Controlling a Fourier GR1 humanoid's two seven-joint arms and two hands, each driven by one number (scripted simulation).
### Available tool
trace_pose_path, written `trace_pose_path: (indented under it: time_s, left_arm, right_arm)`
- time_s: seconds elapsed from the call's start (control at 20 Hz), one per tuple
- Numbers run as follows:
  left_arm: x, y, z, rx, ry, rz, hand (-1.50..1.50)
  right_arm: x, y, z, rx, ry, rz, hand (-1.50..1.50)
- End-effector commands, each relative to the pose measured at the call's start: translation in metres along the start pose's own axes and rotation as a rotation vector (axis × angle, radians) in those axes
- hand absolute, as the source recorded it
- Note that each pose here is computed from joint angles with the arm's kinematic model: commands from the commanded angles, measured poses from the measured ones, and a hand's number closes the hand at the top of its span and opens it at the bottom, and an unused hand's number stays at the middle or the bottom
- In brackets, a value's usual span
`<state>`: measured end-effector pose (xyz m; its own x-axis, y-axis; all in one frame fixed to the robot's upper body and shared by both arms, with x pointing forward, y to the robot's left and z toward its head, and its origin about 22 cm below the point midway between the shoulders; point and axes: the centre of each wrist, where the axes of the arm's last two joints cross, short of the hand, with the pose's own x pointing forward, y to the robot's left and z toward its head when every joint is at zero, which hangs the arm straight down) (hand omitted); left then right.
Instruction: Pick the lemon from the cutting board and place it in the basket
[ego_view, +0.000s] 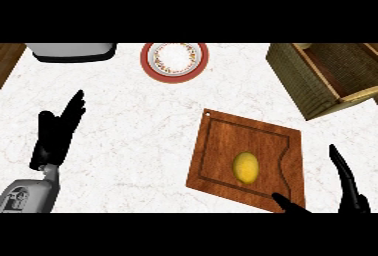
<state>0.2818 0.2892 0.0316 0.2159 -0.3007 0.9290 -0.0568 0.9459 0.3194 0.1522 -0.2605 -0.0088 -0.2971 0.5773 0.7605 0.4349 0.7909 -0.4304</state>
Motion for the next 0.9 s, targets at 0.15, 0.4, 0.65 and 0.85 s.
trace_pose_path:
  time_s: [0.15,0.4,0.65,0.85]
  left_arm:
    - [-0.008,-0.003,0.004,-0.036,0.0,-0.01,0.0]
    - [-0.002,-0.006,0.001,-0.024,-0.001,-0.001,0.0]
    - [-0.012,0.004,-0.004,-0.03,-0.011,0.0,0.0]
    - [-0.002,-0.011,-0.009,-0.048,-0.013,0.017,0.0]
  right_arm:
    - [0.021,-0.061,0.038,0.417,0.219,0.254,-1.5]
    - [0.096,-0.083,0.017,0.556,0.26,0.225,-1.5]
    - [0.148,-0.085,-0.004,0.557,0.306,0.232,-1.5]
    - [0.144,-0.081,-0.012,0.483,0.332,0.223,-1.5]
